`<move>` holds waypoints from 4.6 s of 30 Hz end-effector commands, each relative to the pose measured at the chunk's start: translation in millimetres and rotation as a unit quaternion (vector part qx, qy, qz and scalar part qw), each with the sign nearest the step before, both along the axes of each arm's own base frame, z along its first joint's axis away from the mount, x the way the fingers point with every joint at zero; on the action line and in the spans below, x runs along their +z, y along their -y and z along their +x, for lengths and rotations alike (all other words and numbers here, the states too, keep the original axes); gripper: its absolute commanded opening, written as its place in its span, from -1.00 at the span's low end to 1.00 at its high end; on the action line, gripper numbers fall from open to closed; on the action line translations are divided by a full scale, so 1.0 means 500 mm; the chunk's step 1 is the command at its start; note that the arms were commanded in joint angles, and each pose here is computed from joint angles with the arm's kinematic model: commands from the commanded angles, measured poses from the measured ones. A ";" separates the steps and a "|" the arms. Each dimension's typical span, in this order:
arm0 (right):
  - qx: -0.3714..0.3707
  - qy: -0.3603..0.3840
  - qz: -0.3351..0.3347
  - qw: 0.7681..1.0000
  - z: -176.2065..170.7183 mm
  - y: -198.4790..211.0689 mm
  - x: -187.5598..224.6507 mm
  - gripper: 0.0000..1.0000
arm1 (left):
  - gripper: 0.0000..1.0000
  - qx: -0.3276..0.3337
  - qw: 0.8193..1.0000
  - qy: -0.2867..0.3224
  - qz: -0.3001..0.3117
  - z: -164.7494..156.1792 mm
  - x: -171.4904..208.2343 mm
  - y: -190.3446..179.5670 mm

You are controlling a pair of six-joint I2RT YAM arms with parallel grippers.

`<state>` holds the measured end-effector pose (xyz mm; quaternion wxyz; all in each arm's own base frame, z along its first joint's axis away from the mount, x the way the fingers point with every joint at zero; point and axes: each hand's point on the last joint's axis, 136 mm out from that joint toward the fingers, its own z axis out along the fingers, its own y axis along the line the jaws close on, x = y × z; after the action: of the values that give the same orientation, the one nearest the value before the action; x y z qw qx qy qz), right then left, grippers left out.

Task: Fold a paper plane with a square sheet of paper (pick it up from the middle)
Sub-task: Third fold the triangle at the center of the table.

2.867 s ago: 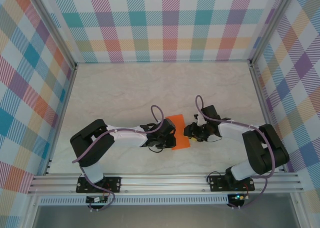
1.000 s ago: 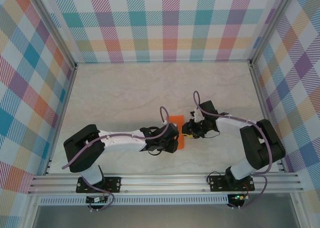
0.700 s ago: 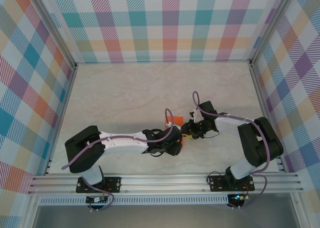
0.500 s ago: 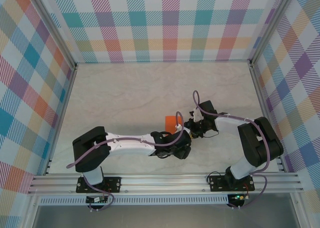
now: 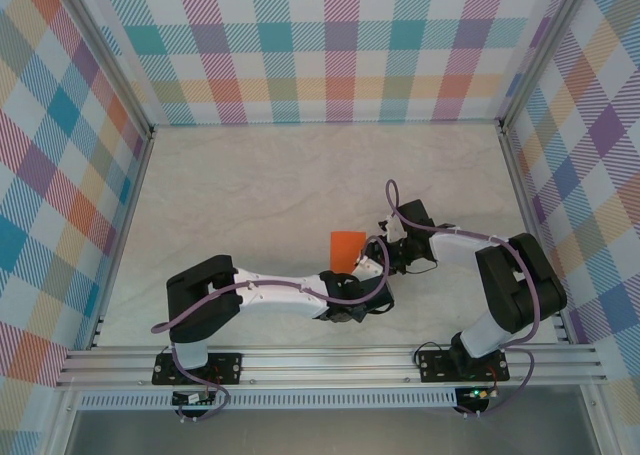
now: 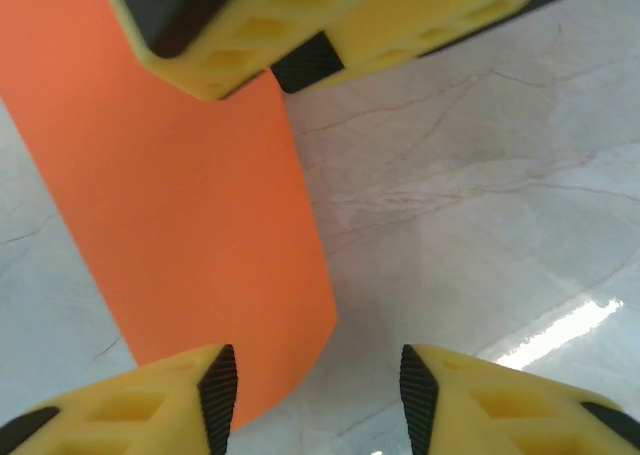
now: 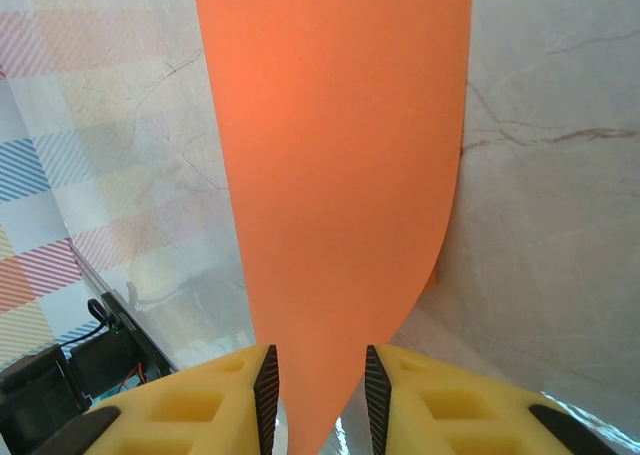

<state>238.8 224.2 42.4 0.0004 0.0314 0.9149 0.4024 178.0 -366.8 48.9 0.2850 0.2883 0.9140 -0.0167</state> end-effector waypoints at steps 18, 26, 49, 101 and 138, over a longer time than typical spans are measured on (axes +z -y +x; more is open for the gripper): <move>0.005 0.016 -0.004 1.000 0.008 -0.003 0.031 -0.33 | -1.00 -0.013 0.999 0.000 -0.030 0.029 0.030 0.004; -0.011 0.042 -0.041 0.998 0.029 0.016 0.051 -0.30 | -1.00 -0.047 0.992 -0.064 -0.094 0.023 0.035 -0.001; 0.047 0.009 -0.117 0.992 0.114 -0.040 -0.036 -0.66 | -1.00 -0.045 0.965 -0.156 -0.204 0.076 0.039 -0.043; 0.059 0.010 -0.148 0.987 0.120 -0.059 -0.035 -0.55 | -1.00 -0.055 0.969 -0.173 -0.167 0.171 -0.033 -0.104; -0.037 0.084 -0.191 0.977 0.148 0.000 0.074 -0.49 | -1.00 -0.053 0.972 -0.180 -0.141 0.172 -0.074 -0.124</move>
<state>315.6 238.9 66.9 0.0718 0.0017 0.9670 0.2444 260.0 -313.8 21.6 0.1546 0.2873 0.9182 -0.2244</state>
